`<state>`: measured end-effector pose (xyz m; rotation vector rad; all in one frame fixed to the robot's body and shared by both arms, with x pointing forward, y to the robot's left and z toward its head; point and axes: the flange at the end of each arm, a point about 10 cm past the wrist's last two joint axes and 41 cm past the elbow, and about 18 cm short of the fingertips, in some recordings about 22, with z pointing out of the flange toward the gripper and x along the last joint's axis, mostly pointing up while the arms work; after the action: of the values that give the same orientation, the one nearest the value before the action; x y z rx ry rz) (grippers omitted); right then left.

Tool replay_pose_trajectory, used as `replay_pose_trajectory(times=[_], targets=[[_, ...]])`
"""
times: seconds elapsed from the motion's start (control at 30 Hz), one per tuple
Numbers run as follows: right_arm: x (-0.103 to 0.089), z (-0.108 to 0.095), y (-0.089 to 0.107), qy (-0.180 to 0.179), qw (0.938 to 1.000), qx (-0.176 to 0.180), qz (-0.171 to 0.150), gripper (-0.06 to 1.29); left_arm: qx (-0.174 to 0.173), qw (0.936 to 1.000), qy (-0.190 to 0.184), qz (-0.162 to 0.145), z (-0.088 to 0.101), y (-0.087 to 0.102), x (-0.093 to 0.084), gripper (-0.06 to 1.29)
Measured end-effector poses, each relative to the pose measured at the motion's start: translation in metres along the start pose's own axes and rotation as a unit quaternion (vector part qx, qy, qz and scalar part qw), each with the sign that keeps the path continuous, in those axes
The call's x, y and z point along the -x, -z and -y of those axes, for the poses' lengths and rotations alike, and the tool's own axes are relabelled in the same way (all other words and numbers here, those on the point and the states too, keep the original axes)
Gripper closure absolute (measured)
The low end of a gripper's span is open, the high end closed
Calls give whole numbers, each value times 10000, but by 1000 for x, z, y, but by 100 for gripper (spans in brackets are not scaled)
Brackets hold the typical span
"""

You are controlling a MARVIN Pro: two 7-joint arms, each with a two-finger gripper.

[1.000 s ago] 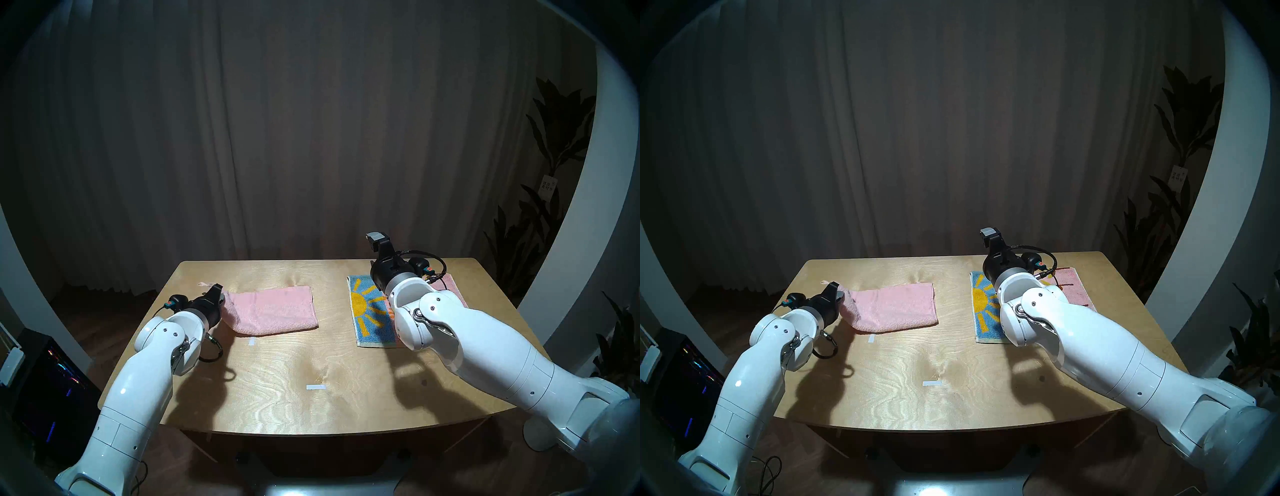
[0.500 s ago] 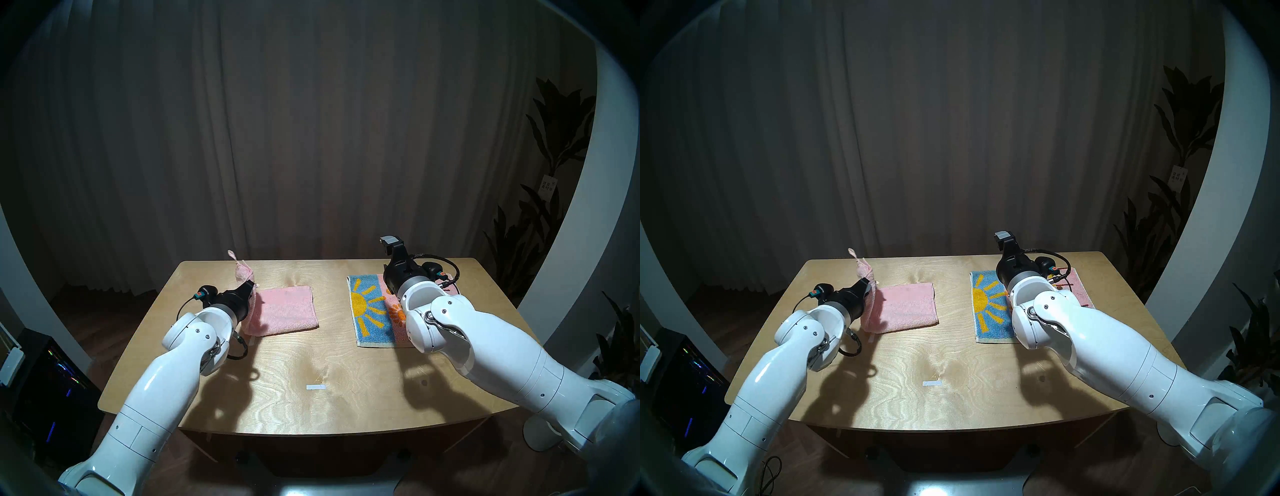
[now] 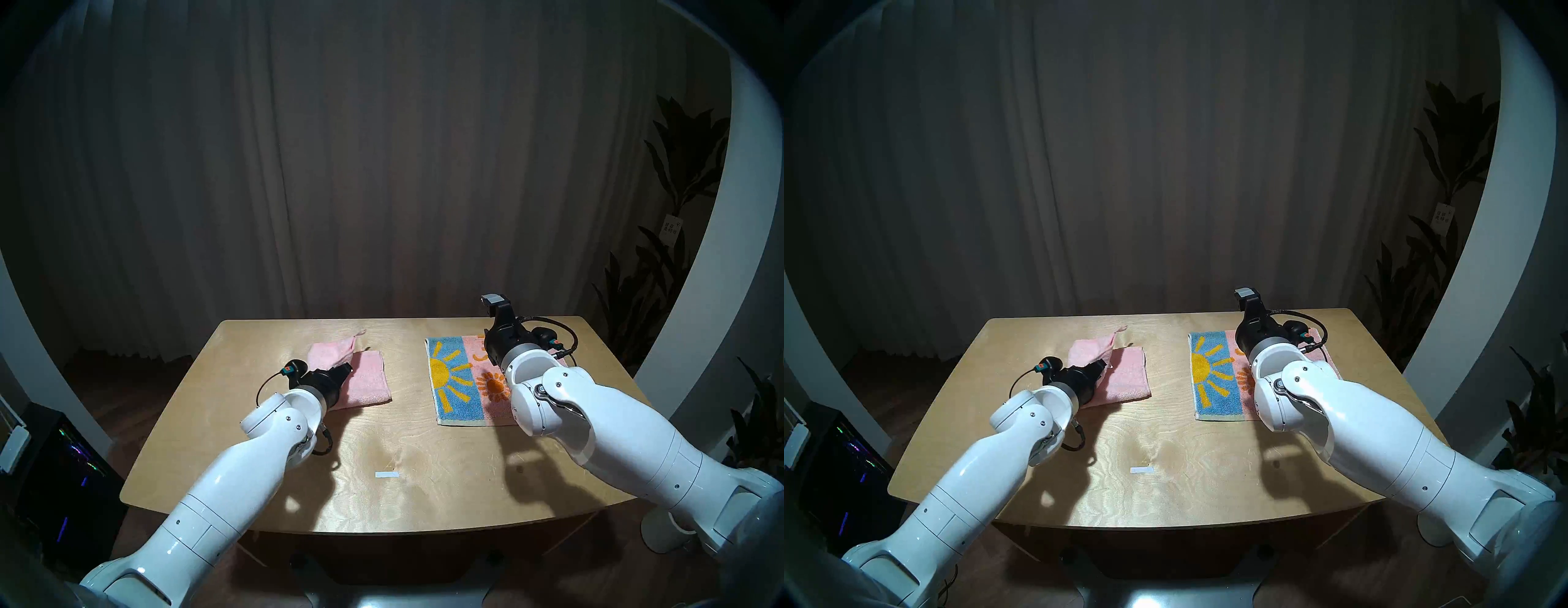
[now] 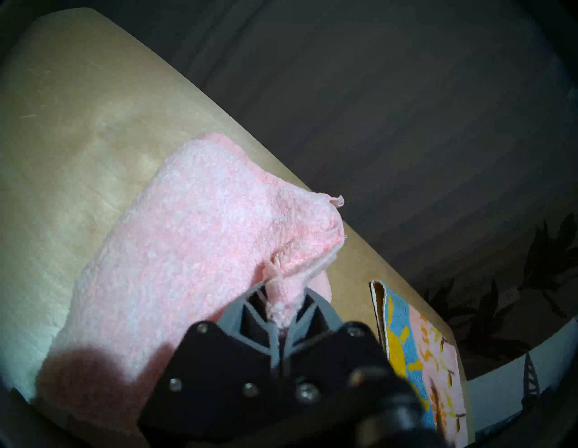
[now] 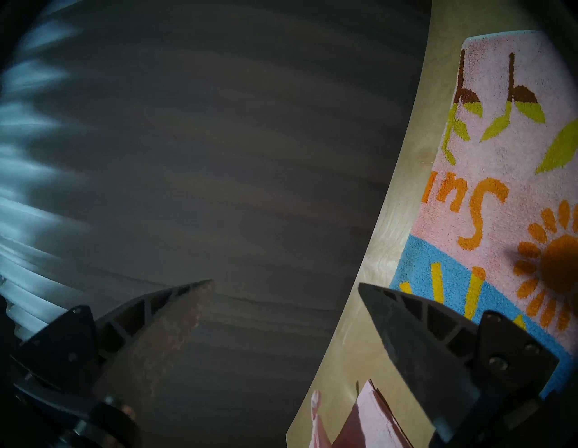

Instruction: Fold each towel twice and stack them on table

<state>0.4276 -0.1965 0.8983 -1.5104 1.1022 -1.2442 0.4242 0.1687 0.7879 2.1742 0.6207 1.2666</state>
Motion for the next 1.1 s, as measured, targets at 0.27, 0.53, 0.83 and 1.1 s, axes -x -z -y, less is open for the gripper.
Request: replay_pose_trajectory(times=[0.27,0.53,0.83,1.1], targets=[[-5,-1,-1,-15,10000,-10,-32,2,136,9998,-146,17,-13,-1,7,126],[-7,-1,-3,9,10000,-46,16,2,-19,9994,-322,77,-25,-1,7,126],[-8,1,-4,-8,9999,-118,36,2,-402,9972,-575,249,-37,-7,15,121],[-15,2,-3,-9,9999,-146,-6,2,-459,9960,-700,327,-51,-12,23,126]])
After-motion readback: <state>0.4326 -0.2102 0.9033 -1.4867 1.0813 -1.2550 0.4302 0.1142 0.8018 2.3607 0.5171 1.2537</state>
